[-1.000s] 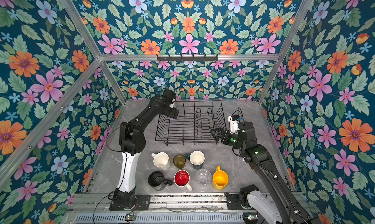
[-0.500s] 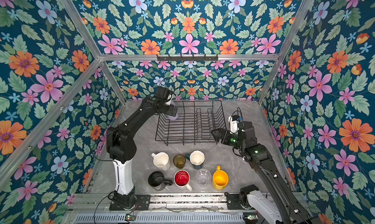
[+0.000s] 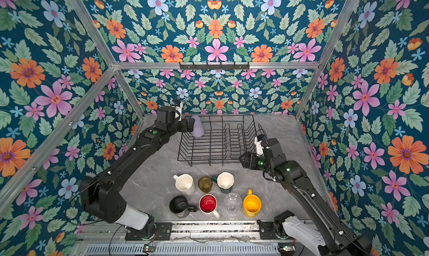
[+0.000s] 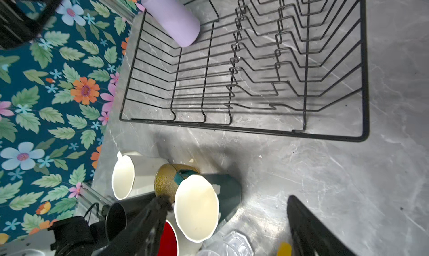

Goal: Load the cups into the dish rack

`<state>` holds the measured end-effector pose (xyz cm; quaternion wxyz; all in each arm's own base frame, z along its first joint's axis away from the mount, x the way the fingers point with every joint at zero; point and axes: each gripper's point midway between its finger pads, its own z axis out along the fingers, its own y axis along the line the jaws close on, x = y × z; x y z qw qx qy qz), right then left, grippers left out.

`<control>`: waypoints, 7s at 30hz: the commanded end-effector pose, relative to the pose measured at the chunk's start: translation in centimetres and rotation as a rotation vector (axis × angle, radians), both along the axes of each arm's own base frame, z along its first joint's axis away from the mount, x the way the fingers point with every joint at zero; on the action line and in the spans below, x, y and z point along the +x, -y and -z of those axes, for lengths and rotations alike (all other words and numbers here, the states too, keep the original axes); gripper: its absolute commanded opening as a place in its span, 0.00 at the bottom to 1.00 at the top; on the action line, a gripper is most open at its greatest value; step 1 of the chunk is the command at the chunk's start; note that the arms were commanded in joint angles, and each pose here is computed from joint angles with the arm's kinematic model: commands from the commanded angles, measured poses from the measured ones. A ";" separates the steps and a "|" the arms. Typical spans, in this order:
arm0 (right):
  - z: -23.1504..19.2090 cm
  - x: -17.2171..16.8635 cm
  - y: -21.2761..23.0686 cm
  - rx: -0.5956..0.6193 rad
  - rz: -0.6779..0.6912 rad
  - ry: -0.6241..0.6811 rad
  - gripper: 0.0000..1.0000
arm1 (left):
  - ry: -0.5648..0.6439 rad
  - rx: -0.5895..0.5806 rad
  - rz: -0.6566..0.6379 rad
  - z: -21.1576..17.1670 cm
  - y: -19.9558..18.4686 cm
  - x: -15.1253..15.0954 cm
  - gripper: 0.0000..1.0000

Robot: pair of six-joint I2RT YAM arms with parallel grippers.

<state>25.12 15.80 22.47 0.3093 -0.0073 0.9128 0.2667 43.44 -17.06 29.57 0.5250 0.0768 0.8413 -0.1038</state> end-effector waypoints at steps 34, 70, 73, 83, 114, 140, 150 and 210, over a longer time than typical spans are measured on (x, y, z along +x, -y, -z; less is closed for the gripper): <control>11.6 -3.6 -6.8 -0.239 -0.033 -0.248 0.49 | 0.287 -0.247 -0.165 -4.4 -5.2 -6.2 1.00; 6.4 -4.1 -5.3 -0.308 -0.071 -0.093 0.00 | 0.309 -0.277 -0.143 -4.6 -5.2 -7.2 1.00; 4.0 -4.2 -5.2 -0.251 -0.086 -0.041 0.00 | 0.324 -0.302 -0.114 -5.1 -4.8 -7.5 1.00; -2.0 -2.5 -6.3 0.140 -0.131 0.035 0.00 | 0.429 -0.385 0.163 -7.3 -1.3 -10.7 1.00; -12.3 1.5 -8.3 0.788 -0.467 0.069 0.00 | 0.355 -0.430 0.934 -5.7 7.6 -19.3 1.00; -13.0 -0.7 -12.3 0.808 -0.683 -0.001 0.00 | 0.387 -0.443 1.093 -6.6 8.2 -22.0 1.00; -12.6 -0.9 -13.6 0.822 -0.727 -0.028 0.00 | 0.388 -0.447 1.120 -6.7 8.5 -22.2 1.00; -11.7 -0.9 -16.6 0.836 -0.766 -0.099 0.10 | 0.404 -0.470 1.218 -7.7 10.1 -23.6 0.21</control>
